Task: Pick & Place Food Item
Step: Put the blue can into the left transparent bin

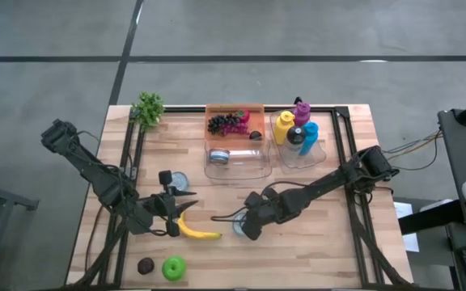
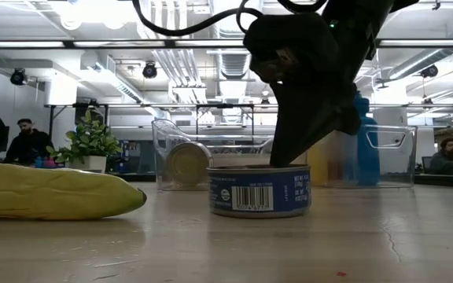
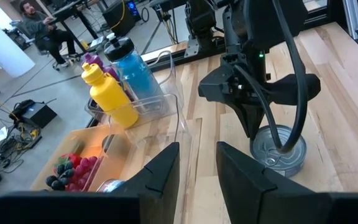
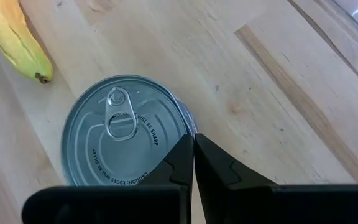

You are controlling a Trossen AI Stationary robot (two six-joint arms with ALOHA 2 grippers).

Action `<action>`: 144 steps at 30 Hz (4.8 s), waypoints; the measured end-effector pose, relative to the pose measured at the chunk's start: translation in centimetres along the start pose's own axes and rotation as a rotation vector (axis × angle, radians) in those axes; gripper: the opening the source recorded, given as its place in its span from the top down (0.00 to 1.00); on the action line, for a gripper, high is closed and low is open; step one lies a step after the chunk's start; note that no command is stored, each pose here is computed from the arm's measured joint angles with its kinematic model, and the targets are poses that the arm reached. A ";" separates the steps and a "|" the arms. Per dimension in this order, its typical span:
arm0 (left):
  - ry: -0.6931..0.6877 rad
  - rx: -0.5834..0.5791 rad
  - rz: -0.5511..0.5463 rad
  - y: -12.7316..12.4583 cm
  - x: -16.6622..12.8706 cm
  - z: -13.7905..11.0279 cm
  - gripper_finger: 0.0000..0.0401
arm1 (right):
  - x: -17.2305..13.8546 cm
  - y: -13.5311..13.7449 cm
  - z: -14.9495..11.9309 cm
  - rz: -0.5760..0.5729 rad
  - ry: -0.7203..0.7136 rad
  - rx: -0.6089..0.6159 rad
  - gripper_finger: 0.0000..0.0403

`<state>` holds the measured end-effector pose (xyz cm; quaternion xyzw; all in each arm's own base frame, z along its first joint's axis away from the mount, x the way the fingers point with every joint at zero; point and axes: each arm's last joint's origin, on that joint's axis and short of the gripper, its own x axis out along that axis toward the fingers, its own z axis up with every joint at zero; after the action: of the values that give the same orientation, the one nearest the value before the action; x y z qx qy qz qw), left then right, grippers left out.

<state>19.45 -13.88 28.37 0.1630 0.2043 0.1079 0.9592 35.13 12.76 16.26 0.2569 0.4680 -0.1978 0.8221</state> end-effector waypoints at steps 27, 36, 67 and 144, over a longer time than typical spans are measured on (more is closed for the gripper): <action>0.000 -0.001 0.000 0.0 0.0 0.0 0.74 | -0.2 -0.4 -0.4 -0.017 0.069 -0.008 0.98; 0.000 -0.001 0.000 0.0 0.0 0.0 0.74 | -0.2 -0.4 -0.4 -0.017 0.069 -0.016 0.98; 0.000 -0.001 -0.002 0.0 0.0 0.0 0.74 | 0.1 -0.6 0.3 0.025 0.115 0.016 0.84; 0.000 0.007 -0.001 0.0 0.0 0.0 0.74 | -0.5 -1.3 -0.5 -0.011 0.119 0.007 0.98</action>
<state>19.44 -13.88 28.38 0.1661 0.2046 0.1066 0.9587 33.79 12.07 16.12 0.2686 0.5168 -0.1883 0.7908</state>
